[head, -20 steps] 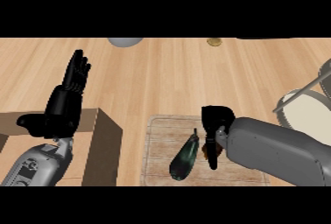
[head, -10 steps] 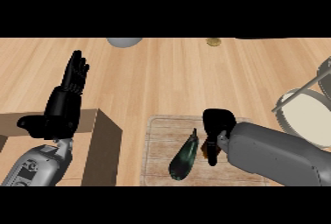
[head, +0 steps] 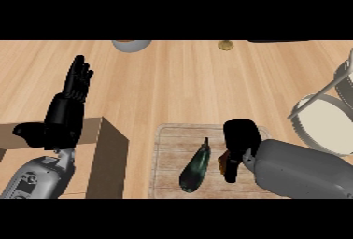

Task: Pick the sweet potato from the cutting board and place it in the tiered basket

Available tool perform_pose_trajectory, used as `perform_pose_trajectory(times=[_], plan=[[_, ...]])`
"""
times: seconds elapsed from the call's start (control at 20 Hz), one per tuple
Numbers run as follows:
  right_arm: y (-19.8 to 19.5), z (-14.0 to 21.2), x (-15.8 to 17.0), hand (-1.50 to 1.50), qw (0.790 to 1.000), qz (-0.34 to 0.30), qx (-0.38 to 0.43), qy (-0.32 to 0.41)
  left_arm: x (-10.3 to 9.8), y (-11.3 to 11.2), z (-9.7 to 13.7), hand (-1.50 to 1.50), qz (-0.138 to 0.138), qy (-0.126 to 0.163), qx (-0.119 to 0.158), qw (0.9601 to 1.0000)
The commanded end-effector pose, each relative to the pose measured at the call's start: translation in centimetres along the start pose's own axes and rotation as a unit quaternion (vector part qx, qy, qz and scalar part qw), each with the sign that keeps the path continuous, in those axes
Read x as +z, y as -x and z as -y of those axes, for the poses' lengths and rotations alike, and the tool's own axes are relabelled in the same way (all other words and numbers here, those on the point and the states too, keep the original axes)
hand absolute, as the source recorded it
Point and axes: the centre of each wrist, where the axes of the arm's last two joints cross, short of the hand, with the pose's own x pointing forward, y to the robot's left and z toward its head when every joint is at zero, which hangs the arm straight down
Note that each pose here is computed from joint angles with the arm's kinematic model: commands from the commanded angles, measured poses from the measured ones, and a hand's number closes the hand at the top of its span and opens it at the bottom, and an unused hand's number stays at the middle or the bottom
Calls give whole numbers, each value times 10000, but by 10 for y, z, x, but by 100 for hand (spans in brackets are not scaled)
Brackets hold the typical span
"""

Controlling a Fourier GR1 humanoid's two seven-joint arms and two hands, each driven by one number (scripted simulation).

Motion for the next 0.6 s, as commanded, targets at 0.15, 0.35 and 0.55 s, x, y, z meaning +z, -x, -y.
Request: perform_pose_trajectory(times=[0.15, 0.35, 0.55], plan=[[60, -69, 33, 150, 9990, 261, 203, 302, 31, 35, 7, 0, -825, -15, -103, 9965], [86, -66, 41, 150, 9959, -3, 49, 901, 22, 40, -10, 0, -759, -138, -297, 9966], [111, -41, 60, 150, 9903, -230, -85, 1365, 28, 42, -5, 0, -799, -182, -279, 9962]])
